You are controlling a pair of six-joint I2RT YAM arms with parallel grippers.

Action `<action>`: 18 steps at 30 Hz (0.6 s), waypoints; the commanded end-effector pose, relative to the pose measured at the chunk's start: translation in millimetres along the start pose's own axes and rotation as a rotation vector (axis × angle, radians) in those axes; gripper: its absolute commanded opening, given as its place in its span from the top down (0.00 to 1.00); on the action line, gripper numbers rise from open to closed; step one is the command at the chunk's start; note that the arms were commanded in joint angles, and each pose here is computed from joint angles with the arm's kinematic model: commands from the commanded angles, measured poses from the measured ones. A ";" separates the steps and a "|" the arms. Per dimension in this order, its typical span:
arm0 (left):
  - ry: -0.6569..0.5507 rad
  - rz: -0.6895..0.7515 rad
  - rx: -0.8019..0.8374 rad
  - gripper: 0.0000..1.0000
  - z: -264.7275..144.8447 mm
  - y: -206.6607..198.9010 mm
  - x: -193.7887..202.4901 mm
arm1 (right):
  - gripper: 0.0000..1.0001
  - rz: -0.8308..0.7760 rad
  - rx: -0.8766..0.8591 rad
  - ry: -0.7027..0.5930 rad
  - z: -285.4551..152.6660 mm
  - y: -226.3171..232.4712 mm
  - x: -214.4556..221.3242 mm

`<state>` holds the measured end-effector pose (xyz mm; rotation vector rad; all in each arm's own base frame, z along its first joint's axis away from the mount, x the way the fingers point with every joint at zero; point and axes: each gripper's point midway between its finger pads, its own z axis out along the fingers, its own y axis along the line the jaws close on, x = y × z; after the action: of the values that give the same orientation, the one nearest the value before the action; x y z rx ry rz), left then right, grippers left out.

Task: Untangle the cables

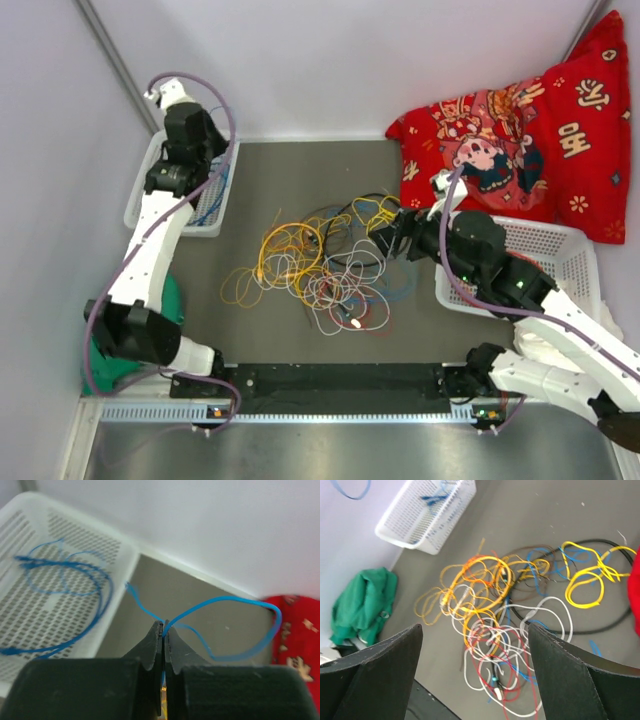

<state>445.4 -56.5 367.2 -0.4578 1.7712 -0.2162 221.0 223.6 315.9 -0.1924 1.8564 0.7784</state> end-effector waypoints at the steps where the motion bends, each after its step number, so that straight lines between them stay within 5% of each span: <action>1: -0.037 -0.100 -0.092 1.00 27.2 47.3 -22.1 | 0.14 -0.040 0.073 -0.003 -8.1 -11.7 -9.0; 10: 0.075 -0.249 -0.304 1.00 132.6 159.0 15.0 | 0.13 -0.107 0.133 0.011 -8.9 -21.1 -15.7; 15: 0.103 -0.225 -0.379 0.41 146.5 188.3 25.2 | 0.12 -0.140 0.170 0.003 -8.5 -29.9 -16.6; 17: 0.077 -0.206 -0.346 0.01 141.6 180.5 15.2 | 0.12 -0.143 0.165 0.011 -3.6 -29.4 -14.2; 18: 0.053 -0.203 -0.327 0.01 140.6 177.2 10.5 | 0.12 -0.140 0.165 0.012 -2.1 -29.1 -15.0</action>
<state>536.3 115.9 188.1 -0.9637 1.9757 -0.0307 230.2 198.6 298.5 -0.2342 1.9347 0.5441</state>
